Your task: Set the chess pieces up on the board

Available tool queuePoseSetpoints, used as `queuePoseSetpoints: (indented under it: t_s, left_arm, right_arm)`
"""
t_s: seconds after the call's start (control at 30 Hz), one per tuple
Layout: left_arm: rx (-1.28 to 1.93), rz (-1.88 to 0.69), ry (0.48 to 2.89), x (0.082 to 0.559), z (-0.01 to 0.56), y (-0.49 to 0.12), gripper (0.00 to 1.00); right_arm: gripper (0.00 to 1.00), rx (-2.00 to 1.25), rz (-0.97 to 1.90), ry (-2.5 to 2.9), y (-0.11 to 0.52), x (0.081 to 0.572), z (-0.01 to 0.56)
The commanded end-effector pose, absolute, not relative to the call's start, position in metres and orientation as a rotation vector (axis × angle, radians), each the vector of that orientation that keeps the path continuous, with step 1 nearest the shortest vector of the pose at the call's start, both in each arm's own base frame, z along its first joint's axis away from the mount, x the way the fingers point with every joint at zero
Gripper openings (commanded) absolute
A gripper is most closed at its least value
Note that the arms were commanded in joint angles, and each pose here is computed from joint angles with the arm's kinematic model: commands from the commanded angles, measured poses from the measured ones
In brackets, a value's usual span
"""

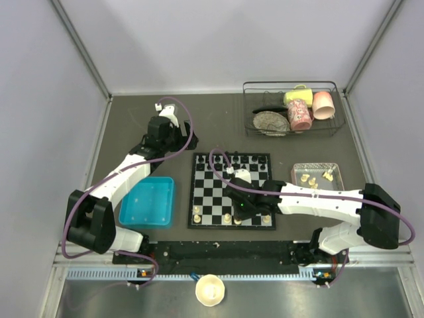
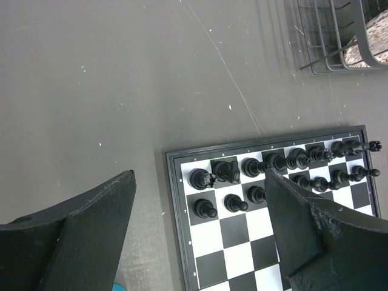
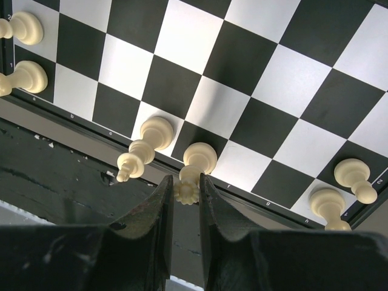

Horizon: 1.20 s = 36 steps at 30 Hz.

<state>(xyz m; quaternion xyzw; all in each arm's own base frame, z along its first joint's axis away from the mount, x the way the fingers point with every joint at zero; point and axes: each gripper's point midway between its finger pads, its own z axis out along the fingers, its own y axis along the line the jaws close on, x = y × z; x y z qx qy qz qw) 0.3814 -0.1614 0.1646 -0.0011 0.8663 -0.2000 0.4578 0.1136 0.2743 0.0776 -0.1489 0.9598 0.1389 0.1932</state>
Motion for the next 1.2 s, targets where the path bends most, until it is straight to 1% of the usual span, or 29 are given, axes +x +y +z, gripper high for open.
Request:
queuePoseSetpoints:
  t_s: [0.0,1.17]
  left_arm:
    - [0.003,-0.516,2.08,0.388,0.181,-0.164,0.91]
    - [0.008,-0.52,2.079,0.388,0.181,-0.165,0.91]
  right_arm:
    - [0.0,-0.392,0.417,2.655,0.282,0.117,0.081]
    - [0.0,-0.357,0.395,2.659,0.277,0.118,0.071]
